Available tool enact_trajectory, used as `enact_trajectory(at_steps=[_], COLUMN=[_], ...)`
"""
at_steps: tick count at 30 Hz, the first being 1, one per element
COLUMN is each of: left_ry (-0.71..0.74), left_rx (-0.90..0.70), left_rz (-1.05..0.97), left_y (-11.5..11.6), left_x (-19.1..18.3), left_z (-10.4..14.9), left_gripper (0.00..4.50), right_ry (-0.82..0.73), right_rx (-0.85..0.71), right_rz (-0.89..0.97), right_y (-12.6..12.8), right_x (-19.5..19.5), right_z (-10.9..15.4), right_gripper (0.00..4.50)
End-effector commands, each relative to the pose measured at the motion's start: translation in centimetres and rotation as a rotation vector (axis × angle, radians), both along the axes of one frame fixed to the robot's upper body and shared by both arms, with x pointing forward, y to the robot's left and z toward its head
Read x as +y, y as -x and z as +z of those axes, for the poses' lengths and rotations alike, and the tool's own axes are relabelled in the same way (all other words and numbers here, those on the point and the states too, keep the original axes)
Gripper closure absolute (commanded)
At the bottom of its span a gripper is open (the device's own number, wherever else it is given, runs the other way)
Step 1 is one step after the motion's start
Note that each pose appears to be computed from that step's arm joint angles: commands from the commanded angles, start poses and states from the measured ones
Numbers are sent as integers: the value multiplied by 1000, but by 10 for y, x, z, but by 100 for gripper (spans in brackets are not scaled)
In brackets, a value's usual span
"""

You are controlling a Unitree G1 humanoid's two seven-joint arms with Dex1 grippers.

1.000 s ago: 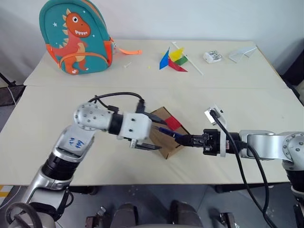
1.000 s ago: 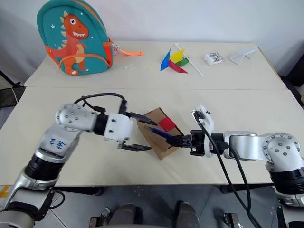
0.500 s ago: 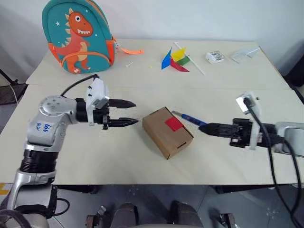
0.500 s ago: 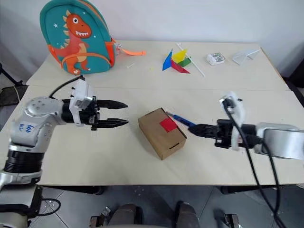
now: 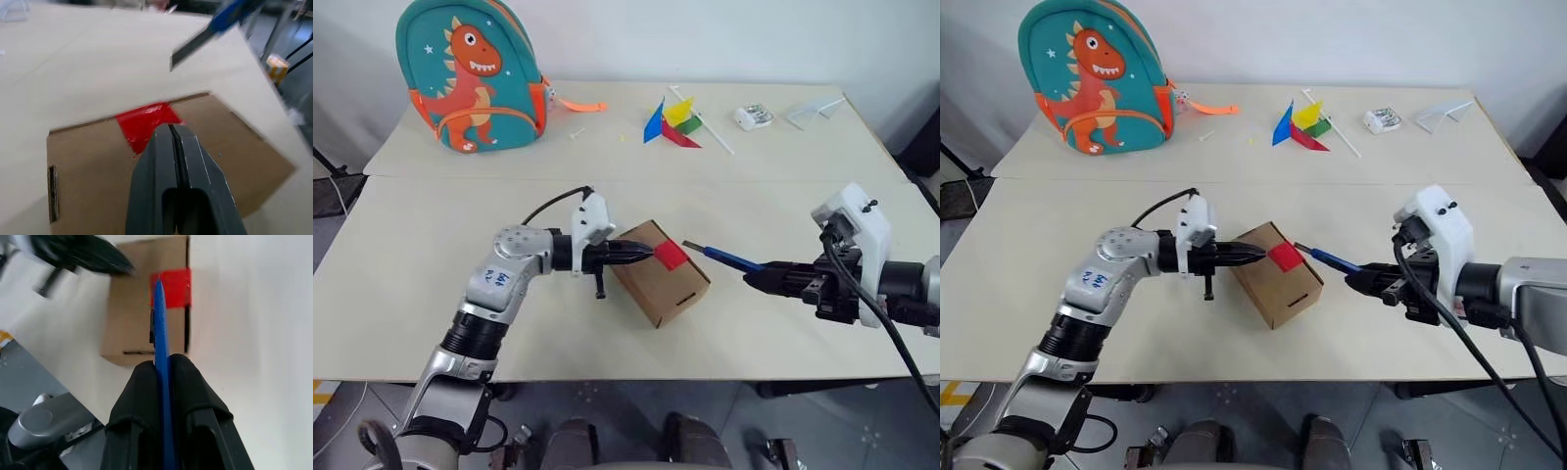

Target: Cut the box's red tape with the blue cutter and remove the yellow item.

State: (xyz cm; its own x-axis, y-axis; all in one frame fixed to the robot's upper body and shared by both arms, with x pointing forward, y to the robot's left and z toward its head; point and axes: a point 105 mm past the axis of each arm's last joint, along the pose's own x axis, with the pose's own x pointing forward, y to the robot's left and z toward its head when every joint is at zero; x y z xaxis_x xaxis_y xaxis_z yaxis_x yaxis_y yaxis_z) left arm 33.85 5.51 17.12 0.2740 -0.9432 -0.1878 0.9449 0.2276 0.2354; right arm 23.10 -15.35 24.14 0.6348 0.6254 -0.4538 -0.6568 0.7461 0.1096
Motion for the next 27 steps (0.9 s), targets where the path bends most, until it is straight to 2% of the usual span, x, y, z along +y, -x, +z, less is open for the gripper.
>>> enact_trajectory(at_steps=[1, 8, 17, 27], left_ry=[-26, -86, -105, -152], left_rx=[-39, -35, -30, 24], left_rz=[23, 72, 44, 44], left_y=[-4, -10, -5, 0], left_x=[-9, -4, 0, 3], left_z=[-2, -11, -1, -8], left_gripper=[450, 450, 450, 450], right_ry=[-68, 7, 56, 89], right_rx=[-109, -98, -23, 30], right_rz=[-57, -68, -21, -54], right_y=[-15, -26, -29, -36], right_x=[8, 21, 33, 31], right_z=[21, 15, -2, -15], right_gripper=[438, 438, 438, 438])
